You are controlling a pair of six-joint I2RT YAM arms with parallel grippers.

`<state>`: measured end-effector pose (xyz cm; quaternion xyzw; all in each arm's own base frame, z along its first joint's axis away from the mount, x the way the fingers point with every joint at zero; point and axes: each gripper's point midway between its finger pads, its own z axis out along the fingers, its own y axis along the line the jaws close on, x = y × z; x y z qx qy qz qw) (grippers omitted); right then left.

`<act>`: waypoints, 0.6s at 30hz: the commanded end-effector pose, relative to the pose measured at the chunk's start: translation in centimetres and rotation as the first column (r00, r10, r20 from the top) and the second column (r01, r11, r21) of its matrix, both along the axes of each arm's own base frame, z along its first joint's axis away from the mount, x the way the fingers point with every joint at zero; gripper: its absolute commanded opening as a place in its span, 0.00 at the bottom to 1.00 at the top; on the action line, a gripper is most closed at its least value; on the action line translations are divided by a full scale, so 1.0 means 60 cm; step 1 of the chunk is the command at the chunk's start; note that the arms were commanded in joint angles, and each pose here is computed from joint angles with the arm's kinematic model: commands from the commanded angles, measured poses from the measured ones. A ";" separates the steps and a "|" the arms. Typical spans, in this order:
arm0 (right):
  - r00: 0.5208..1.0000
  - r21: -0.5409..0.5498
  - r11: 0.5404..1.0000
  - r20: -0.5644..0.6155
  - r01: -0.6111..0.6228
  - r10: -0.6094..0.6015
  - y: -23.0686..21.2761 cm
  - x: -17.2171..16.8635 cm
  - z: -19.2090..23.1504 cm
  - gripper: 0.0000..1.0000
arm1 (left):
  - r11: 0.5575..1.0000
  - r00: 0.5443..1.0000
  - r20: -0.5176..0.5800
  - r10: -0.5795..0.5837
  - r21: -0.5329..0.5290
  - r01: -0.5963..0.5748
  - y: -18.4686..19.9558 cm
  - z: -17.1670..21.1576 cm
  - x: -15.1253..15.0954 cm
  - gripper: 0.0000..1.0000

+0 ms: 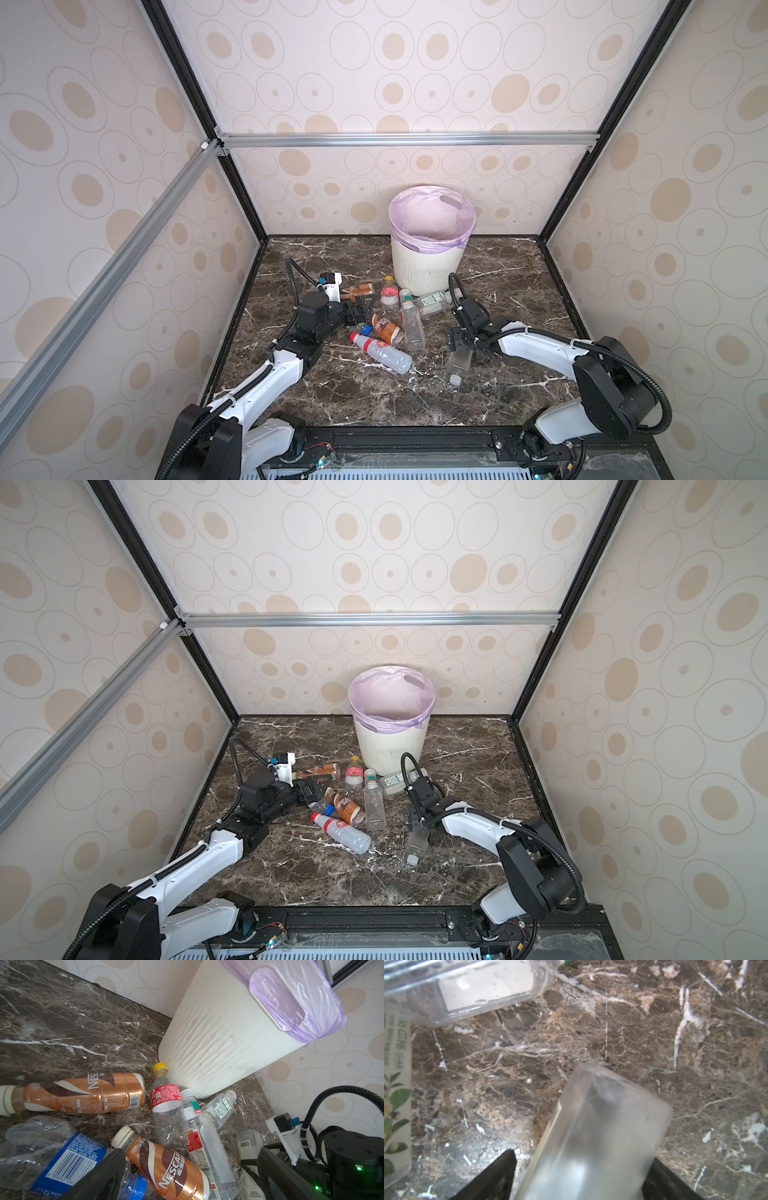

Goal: Throw the plastic bottles in the bin
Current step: 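Lift the frosted bottle with the right gripper and carry it over the bin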

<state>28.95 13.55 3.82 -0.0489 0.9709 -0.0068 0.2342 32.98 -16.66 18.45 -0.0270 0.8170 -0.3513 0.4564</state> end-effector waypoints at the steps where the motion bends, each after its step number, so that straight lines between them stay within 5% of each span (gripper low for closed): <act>1: 1.000 -0.007 1.000 -0.014 -0.013 0.013 0.001 0.007 -0.001 0.86 | 1.000 0.999 0.046 -0.005 -0.003 0.005 -0.004 0.023 0.006 0.99; 11: 0.998 0.018 1.000 -0.063 -0.020 0.021 0.005 0.013 -0.022 0.60 | 1.000 1.000 0.006 -0.023 -0.016 0.023 -0.013 0.012 0.007 0.99; 18: 0.996 0.047 0.999 -0.092 0.000 0.004 0.006 0.016 -0.031 0.54 | 0.998 0.998 -0.035 -0.059 -0.012 0.058 -0.024 0.013 0.002 0.99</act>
